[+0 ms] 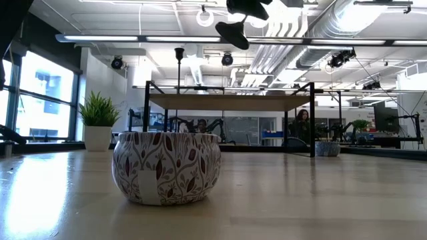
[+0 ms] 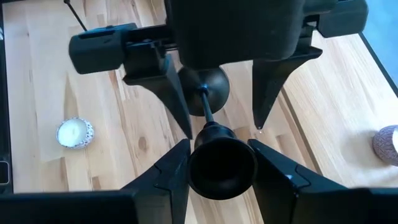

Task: Pick & Place candle stick holders
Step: Put the right candle holder on the shelf

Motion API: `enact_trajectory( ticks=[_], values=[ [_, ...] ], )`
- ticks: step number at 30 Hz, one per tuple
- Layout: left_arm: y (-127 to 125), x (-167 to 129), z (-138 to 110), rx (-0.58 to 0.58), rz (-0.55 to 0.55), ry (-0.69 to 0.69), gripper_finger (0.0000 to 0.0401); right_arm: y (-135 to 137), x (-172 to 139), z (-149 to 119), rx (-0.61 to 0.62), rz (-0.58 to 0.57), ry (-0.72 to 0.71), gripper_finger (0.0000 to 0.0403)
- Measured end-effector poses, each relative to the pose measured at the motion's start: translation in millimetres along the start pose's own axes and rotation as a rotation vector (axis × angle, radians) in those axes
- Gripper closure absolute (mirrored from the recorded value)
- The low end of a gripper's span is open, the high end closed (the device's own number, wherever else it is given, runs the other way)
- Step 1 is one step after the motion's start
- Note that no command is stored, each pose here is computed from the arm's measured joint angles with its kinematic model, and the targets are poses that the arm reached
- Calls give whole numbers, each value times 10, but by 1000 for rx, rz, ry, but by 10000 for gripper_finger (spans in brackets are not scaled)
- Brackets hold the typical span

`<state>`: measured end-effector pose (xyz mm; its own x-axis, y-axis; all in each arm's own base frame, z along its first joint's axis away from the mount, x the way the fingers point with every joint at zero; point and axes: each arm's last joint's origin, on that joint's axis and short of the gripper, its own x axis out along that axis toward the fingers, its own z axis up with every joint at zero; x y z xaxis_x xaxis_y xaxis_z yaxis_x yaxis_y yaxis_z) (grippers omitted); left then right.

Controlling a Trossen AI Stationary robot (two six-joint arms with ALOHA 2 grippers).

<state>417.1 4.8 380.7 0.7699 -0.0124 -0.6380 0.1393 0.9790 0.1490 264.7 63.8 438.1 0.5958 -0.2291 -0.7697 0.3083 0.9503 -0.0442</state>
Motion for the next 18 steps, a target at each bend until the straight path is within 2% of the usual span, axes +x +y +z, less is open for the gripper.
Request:
enact_trajectory(
  ticks=[7,18],
  values=[
    [0,0,1,26,-1,-1,188,0,1,0,0,0,0,272],
    [-6,0,-8,71,-10,8,356,0,3,1,-3,-5,-1,272]
  ],
)
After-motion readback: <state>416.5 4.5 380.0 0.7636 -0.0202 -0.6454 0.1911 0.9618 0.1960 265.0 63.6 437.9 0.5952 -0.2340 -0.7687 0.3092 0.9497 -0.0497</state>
